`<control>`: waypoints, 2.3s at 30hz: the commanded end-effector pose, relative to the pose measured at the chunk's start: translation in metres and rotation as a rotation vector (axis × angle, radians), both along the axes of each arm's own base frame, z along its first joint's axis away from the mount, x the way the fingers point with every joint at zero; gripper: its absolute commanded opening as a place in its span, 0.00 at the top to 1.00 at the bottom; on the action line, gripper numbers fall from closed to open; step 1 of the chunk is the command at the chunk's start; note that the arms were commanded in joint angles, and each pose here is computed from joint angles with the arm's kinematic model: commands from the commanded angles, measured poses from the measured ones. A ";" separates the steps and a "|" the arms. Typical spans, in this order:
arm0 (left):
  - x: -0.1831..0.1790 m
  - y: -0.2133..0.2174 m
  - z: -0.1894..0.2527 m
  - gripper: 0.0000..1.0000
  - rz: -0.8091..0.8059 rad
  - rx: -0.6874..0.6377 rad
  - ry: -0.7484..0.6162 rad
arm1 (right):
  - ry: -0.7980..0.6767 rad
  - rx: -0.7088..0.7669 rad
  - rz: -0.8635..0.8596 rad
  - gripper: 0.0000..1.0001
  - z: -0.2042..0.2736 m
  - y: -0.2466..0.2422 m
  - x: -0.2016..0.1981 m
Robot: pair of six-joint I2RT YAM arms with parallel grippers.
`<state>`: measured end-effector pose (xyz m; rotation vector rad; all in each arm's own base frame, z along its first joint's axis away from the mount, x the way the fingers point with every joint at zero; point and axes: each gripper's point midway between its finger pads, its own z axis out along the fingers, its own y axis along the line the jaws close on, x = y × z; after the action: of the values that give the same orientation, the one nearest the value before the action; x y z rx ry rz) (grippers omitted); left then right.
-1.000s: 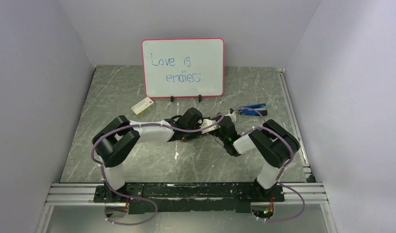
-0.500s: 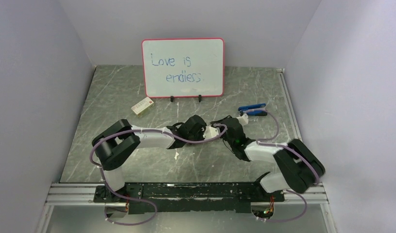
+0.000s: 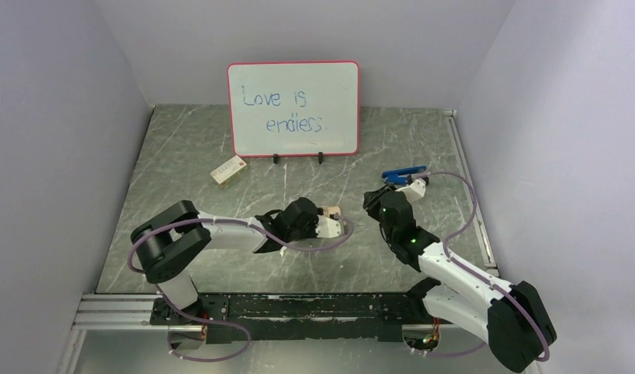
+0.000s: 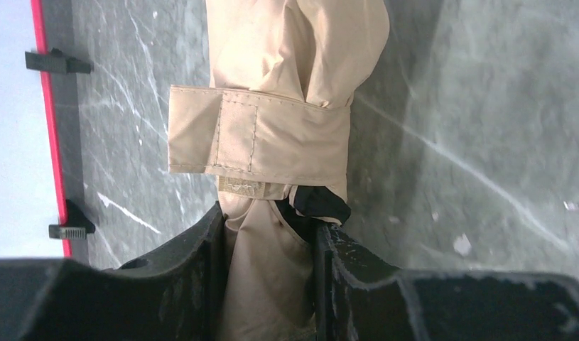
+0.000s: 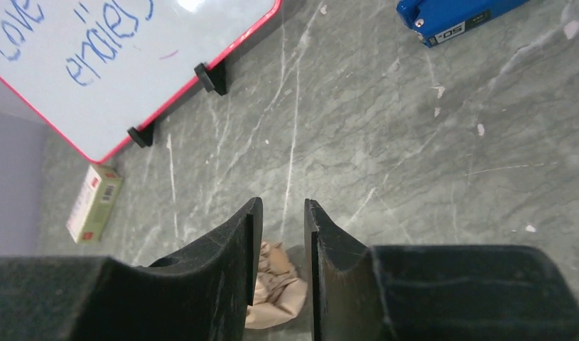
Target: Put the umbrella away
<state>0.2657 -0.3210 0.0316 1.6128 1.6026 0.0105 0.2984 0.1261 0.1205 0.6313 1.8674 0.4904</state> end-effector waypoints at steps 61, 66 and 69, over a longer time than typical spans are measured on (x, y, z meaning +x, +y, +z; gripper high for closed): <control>-0.039 0.140 0.039 0.95 1.231 -0.735 0.388 | 0.443 -0.726 0.546 0.76 -0.055 0.059 0.021; -0.031 0.134 0.009 0.95 1.215 -0.650 0.511 | 0.470 -0.677 0.598 0.90 -0.065 0.064 0.016; -0.029 0.123 -0.004 0.95 1.177 -0.604 0.550 | 0.492 -0.639 0.666 0.93 -0.072 0.075 0.012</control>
<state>0.2337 -0.1673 0.0335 -0.0605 2.4113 -0.1401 0.3156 0.1903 0.0533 -0.3010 2.4795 0.0438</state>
